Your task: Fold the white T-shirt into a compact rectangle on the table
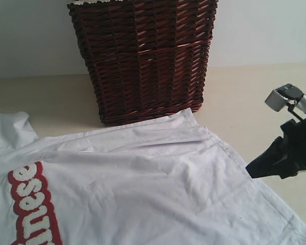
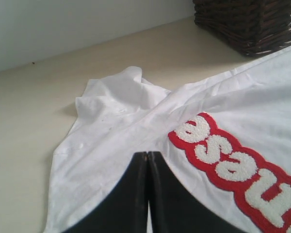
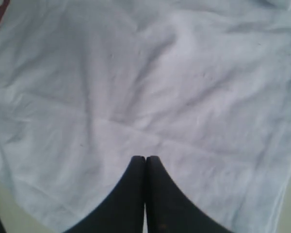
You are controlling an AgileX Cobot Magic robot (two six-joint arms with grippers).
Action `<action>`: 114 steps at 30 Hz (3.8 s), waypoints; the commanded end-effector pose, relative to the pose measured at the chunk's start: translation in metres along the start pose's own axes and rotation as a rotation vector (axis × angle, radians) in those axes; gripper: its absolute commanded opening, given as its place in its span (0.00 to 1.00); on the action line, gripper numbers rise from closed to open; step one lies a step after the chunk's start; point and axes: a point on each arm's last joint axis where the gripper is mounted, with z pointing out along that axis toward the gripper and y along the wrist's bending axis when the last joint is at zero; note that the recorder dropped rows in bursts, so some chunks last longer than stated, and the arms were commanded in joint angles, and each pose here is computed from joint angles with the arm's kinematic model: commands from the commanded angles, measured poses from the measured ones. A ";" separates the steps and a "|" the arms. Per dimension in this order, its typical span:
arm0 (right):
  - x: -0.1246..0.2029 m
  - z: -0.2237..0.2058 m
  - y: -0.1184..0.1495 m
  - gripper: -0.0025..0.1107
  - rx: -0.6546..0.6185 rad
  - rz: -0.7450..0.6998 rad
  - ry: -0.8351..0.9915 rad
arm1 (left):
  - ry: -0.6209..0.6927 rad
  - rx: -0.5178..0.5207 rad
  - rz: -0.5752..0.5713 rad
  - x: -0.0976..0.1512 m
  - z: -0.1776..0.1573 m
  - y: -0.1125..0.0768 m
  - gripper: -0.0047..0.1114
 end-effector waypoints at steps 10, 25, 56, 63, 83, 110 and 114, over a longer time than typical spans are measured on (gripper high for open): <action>0.043 0.041 -0.046 0.02 0.015 -0.175 0.333 | -0.001 0.003 0.005 0.000 0.000 0.000 0.04; 0.083 0.024 -0.037 0.02 -0.176 -0.218 0.795 | -0.001 0.003 0.005 0.000 0.000 0.000 0.04; 0.030 0.043 -0.054 0.02 0.128 -0.280 0.203 | -0.001 0.003 0.005 0.000 0.000 0.000 0.04; 0.048 0.040 -0.059 0.02 0.128 -0.296 0.401 | -0.001 0.003 0.005 0.000 0.000 0.000 0.04; 0.038 -0.006 -0.034 0.02 0.244 -0.268 0.463 | -0.001 0.003 0.005 0.000 0.000 0.000 0.04; 0.025 0.045 -0.098 0.02 0.557 -0.085 0.082 | -0.001 0.003 0.005 0.000 0.000 0.000 0.04; 0.025 0.042 -0.099 0.02 0.583 -0.082 0.084 | -0.001 0.003 0.005 0.000 0.000 0.000 0.04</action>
